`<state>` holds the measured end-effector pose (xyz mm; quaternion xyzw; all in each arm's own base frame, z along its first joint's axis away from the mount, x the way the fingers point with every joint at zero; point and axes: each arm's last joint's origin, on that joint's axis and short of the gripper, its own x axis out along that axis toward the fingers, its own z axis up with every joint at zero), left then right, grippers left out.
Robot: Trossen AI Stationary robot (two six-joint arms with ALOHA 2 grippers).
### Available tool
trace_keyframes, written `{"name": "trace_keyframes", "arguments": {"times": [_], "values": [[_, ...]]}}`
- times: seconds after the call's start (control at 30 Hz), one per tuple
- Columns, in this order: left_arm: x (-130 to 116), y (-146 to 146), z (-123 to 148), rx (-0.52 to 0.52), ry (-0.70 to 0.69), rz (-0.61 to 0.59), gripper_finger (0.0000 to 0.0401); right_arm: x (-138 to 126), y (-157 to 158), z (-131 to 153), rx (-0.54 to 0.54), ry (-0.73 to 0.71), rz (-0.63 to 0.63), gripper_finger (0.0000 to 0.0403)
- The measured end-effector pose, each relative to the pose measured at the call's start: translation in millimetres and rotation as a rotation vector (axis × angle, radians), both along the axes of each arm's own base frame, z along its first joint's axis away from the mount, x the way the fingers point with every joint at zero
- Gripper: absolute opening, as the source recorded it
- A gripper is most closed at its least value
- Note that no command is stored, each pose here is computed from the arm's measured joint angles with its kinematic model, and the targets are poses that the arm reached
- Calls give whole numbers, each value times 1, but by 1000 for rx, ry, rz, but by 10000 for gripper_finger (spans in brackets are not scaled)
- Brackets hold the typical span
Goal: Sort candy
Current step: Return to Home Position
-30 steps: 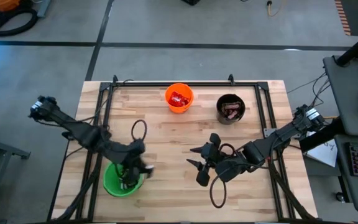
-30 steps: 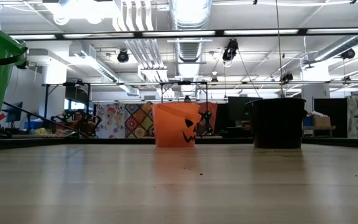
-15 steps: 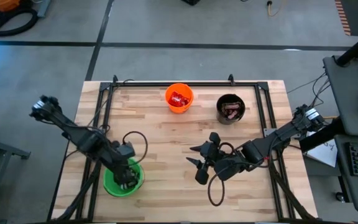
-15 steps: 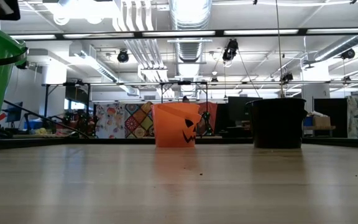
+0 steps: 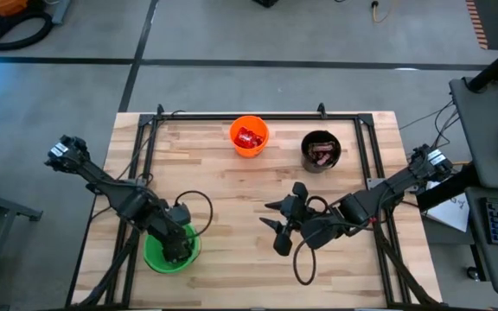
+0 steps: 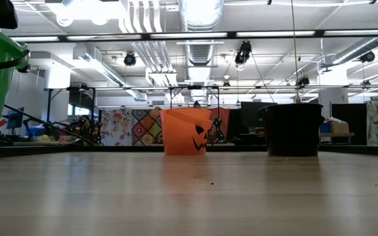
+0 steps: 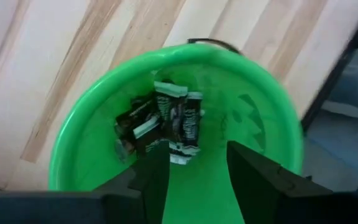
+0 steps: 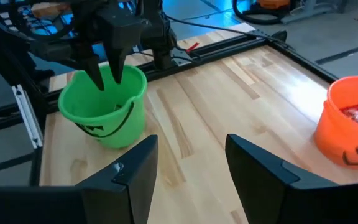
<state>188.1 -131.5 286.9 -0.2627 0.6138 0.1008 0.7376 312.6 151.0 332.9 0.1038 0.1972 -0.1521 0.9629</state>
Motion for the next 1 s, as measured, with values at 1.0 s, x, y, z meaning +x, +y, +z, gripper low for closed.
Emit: {"name": "trace_keyframes", "arguments": {"times": [1.0], "values": [[-46,56,59,347,-1211,-178,35,-42,-82,44,-148,-145,275,182]]}}
